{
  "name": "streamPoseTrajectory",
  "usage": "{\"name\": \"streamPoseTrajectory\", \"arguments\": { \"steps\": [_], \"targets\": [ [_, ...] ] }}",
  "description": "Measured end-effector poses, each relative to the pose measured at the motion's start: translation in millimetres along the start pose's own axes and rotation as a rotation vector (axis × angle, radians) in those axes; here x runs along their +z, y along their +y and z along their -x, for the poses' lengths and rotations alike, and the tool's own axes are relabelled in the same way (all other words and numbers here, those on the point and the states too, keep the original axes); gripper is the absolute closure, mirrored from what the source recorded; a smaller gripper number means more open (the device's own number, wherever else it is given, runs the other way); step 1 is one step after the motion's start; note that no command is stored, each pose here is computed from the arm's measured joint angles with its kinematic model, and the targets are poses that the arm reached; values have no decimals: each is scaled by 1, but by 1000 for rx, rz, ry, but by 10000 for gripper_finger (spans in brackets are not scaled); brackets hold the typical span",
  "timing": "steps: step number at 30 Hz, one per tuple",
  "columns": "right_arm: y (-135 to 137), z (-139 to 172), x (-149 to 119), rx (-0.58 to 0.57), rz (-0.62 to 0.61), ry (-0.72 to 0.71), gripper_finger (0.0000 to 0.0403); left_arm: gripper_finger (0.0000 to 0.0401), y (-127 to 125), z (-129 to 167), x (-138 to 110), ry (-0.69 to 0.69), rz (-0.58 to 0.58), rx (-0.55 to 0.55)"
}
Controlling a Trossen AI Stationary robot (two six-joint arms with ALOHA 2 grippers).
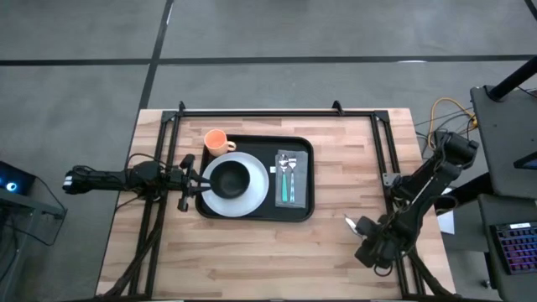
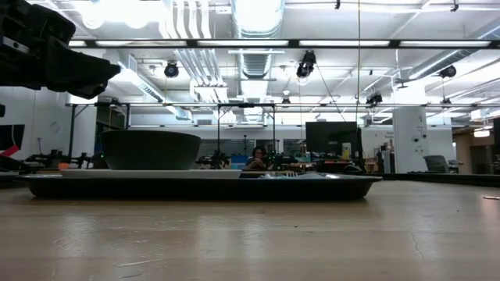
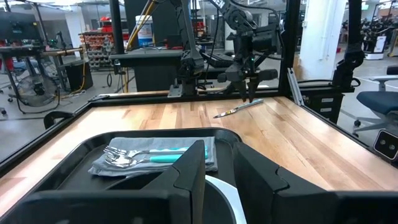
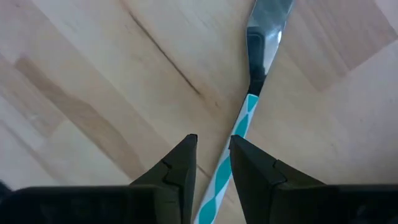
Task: Set up tray
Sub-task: Put the white and blue knife on the gray napkin to the right of the white and blue fork
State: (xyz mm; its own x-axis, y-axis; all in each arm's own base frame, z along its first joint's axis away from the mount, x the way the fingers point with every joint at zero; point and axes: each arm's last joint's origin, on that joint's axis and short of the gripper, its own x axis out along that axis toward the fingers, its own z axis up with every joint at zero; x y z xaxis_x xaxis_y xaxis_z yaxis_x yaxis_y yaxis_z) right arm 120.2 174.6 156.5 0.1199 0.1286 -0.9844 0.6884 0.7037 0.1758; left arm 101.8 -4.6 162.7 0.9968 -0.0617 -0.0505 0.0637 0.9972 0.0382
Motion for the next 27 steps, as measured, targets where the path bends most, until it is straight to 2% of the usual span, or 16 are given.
{"name": "streamPoseTrajectory", "arguments": {
  "steps": [16, 27],
  "targets": [
    [-4, -14, 0, -110, -7, -11, 326, 337, 0, 0, 0, 0, 0, 0],
    [-4, -14, 0, -109, -29, -12, 326, 337, 0, 0, 0, 0, 0, 0]
  ]
}}
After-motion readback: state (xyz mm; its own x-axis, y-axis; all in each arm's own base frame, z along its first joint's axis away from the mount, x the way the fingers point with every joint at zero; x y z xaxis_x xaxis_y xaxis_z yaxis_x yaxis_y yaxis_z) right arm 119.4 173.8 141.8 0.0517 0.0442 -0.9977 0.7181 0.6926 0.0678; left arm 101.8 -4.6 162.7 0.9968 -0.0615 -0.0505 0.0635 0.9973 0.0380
